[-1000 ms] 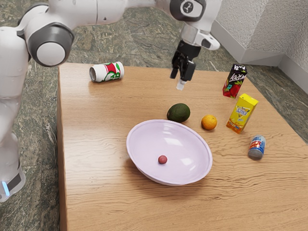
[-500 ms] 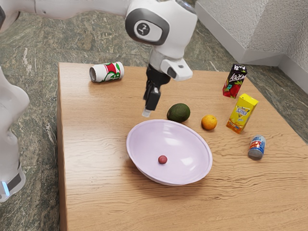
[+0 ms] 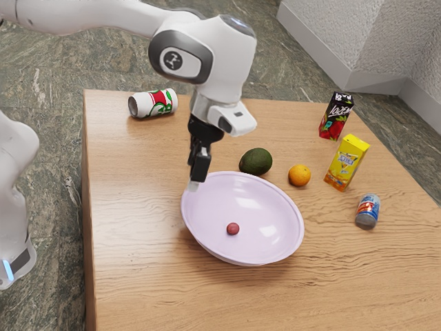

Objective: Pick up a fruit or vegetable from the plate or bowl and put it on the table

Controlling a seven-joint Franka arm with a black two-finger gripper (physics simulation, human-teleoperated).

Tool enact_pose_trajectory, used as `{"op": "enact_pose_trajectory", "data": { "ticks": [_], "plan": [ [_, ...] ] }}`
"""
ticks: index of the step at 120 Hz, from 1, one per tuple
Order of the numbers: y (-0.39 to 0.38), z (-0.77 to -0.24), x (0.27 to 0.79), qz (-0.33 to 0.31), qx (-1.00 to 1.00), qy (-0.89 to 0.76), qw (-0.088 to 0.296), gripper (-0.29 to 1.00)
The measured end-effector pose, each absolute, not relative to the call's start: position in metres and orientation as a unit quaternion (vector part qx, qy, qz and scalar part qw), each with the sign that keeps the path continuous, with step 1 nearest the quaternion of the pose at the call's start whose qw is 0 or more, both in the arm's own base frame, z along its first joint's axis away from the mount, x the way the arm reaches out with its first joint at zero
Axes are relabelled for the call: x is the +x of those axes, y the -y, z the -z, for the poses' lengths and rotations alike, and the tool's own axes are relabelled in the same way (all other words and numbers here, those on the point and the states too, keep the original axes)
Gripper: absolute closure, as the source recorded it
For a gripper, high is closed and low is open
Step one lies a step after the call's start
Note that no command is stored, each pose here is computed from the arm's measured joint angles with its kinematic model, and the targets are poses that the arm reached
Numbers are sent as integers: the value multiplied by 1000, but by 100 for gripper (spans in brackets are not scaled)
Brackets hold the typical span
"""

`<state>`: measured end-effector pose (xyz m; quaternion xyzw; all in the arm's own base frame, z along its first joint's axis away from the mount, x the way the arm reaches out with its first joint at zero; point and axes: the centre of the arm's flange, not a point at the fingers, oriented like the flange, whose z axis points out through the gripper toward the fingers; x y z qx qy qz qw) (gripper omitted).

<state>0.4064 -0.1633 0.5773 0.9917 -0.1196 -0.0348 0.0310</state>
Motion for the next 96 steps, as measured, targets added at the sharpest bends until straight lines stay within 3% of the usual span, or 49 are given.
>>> {"op": "enact_pose_trajectory", "data": {
  "ticks": [34, 96],
  "plan": [
    [203, -550, 414, 45, 991, 125, 30, 0],
    [158, -501, 472, 36, 998, 48, 6, 0]
  ]
}}
